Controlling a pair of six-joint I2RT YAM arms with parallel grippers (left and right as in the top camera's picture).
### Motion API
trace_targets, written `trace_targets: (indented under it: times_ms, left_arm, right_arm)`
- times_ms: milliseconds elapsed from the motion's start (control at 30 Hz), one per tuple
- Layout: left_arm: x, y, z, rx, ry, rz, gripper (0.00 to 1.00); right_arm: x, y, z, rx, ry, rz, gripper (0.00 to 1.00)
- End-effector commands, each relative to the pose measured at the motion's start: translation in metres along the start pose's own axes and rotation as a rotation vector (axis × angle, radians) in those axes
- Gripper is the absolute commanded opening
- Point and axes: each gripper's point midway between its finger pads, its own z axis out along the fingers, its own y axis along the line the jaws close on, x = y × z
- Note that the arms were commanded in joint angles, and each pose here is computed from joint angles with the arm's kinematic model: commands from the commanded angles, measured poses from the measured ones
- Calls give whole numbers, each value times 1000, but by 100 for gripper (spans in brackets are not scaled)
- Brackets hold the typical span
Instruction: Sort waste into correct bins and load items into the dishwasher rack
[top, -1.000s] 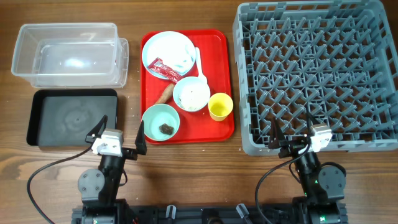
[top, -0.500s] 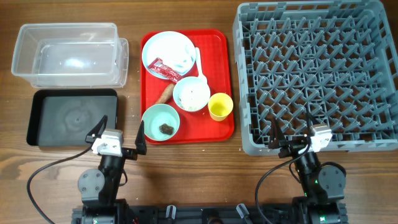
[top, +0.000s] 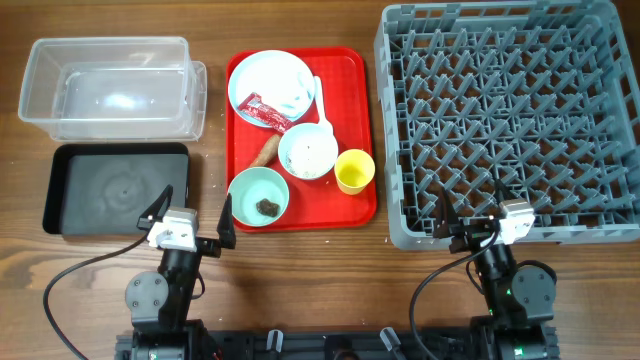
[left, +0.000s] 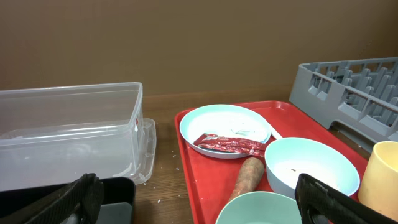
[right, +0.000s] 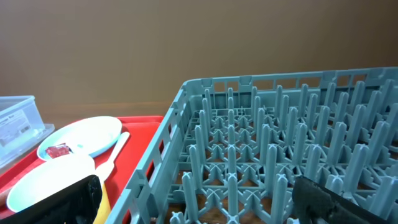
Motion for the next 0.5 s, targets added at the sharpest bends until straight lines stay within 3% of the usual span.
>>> trace_targets:
  times_ms: [0,233,467]
  left_arm:
    - [1,-2,0,14,1,-15,100]
    - [-7,-14,-1,83,-32,-7,100]
    - [-74,-19,-11,117,-162,-95,100]
  right_arm:
    - [1,-4,0,25,0,-21,100]
    - [-30,13,-2,-72,-124,24,100]
    - [-75,31,-12,-153,-206,-2,100]
